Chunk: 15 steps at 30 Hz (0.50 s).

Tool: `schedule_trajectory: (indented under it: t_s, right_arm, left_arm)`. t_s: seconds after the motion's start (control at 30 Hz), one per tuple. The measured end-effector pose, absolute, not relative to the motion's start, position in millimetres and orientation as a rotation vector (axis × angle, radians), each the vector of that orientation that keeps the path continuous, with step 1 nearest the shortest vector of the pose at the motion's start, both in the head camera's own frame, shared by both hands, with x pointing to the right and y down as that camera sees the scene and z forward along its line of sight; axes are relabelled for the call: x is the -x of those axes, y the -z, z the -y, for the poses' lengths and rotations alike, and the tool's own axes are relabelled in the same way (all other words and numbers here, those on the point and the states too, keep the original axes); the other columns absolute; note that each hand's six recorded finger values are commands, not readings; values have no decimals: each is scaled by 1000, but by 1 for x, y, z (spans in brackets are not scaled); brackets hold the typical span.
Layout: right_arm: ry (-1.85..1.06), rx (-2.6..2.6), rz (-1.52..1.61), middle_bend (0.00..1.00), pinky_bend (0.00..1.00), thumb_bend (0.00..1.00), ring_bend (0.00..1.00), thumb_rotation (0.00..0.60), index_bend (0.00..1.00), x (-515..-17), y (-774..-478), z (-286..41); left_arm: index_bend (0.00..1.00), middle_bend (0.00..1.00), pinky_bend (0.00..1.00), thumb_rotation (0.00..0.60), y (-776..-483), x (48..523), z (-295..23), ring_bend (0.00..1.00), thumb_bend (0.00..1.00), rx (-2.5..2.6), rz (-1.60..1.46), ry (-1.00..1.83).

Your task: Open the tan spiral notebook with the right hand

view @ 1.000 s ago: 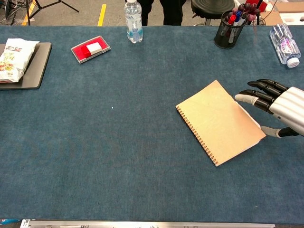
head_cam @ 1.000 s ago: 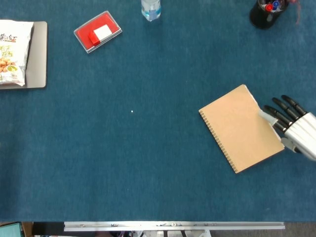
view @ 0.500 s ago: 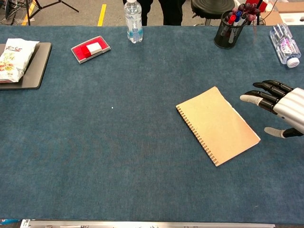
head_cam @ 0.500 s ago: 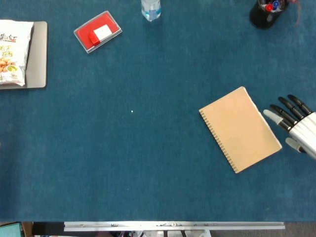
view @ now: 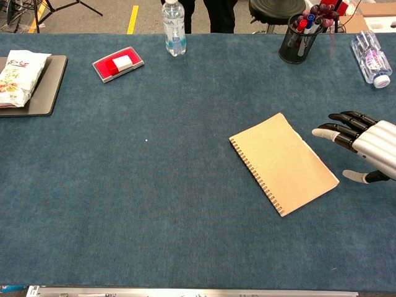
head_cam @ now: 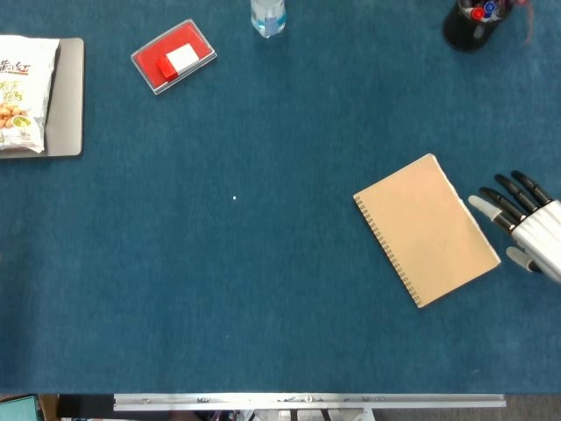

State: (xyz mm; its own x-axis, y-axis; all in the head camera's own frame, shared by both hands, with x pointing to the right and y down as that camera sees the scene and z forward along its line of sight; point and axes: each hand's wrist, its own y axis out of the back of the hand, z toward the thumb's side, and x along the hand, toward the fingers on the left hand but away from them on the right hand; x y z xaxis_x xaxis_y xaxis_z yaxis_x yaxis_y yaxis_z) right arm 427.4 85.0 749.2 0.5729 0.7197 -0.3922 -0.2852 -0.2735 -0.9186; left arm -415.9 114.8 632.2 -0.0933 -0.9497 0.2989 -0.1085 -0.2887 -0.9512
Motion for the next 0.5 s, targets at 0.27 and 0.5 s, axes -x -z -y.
schedule_trajectory:
  t_s: [0.27,0.5]
  right_arm:
    - [-1015,1584,374,160,97,179,37,600,139,-425,-756,-88]
    - [-1018,1601,374,160,97,178,37,600,139,-423,-761,-90]
  left_arm:
    - [472,435,457,600,-632,416,-115,317,108,1447,-1206,1466]
    - [472,436,457,600,-632,416,-114,317,108,1447,-1204,1467]
